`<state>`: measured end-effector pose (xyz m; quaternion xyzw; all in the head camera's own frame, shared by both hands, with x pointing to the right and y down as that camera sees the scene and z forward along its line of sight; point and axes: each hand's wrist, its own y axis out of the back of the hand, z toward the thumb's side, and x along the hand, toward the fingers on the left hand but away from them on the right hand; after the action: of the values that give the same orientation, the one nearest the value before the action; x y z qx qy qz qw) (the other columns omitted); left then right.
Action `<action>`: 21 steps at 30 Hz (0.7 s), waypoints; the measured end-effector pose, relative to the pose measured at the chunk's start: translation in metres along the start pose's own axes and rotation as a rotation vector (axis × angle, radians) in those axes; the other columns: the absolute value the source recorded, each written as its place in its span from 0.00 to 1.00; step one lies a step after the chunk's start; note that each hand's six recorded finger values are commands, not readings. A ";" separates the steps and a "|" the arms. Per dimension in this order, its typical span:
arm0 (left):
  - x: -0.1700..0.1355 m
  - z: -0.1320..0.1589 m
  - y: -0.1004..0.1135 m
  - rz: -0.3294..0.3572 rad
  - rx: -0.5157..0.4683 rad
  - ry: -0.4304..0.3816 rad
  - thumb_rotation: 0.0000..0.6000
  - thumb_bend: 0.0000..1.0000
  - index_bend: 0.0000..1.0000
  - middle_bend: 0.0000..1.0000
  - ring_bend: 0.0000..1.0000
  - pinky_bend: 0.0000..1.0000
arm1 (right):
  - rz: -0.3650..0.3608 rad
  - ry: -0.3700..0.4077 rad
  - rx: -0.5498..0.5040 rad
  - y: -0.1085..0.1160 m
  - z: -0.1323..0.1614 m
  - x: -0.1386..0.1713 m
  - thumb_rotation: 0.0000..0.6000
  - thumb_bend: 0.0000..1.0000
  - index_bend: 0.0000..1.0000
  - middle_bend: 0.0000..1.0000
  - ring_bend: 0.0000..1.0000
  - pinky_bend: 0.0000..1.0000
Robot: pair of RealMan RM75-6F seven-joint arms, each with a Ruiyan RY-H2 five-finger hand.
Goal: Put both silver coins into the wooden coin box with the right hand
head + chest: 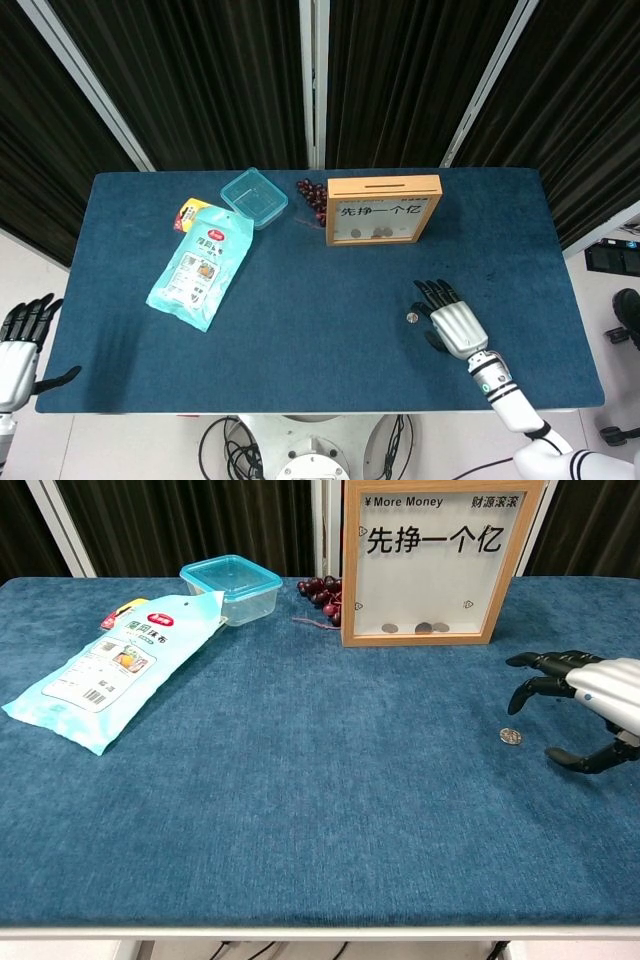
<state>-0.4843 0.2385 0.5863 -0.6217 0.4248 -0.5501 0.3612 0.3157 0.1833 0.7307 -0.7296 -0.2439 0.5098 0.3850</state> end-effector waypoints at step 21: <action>0.002 0.001 -0.002 -0.004 -0.007 -0.007 1.00 0.04 0.00 0.00 0.00 0.00 | -0.001 -0.015 -0.018 -0.011 -0.003 -0.006 1.00 0.32 0.35 0.04 0.00 0.00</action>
<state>-0.4830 0.2369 0.5886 -0.6256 0.4242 -0.5471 0.3596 0.3167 0.1842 0.7435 -0.7291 -0.2518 0.5128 0.3769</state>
